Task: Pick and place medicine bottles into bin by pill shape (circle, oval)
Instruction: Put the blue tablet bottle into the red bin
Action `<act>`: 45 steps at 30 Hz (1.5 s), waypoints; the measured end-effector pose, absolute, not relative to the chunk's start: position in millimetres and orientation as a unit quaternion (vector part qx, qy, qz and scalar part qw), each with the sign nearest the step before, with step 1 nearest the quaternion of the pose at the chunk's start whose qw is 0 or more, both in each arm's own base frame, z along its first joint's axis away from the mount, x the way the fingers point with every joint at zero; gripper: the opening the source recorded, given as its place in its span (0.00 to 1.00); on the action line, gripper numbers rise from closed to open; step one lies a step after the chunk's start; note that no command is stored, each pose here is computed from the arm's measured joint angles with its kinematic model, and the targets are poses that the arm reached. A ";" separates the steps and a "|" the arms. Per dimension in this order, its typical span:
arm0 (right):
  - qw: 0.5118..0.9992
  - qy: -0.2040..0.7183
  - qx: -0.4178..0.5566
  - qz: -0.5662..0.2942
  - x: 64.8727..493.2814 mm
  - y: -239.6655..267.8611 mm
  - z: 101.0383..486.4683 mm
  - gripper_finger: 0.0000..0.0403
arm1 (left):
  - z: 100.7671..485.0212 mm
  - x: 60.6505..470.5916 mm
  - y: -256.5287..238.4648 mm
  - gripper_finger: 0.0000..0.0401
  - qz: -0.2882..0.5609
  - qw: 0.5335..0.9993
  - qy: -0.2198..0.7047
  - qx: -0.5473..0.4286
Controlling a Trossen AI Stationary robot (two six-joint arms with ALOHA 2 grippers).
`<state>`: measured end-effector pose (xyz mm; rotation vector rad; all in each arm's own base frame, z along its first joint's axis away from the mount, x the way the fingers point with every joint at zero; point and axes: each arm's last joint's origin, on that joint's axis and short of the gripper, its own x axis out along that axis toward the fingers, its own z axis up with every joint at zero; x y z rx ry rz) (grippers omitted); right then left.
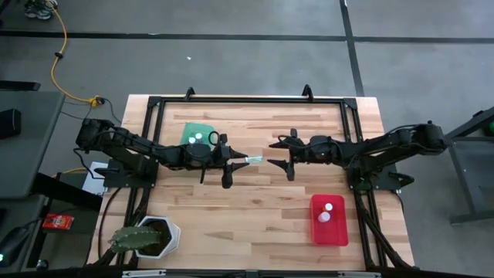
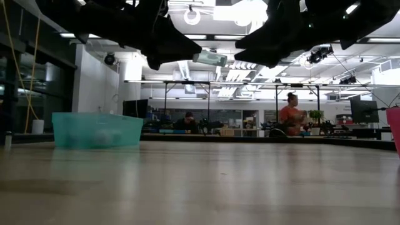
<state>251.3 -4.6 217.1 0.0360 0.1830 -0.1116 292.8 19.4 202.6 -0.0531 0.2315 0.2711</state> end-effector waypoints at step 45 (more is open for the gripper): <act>0.970 0.233 0.065 -0.018 296.1 -1.9 205.9 0.64 | 192.9 296.5 19.6 0.26 0.145 0.957 0.246 -0.043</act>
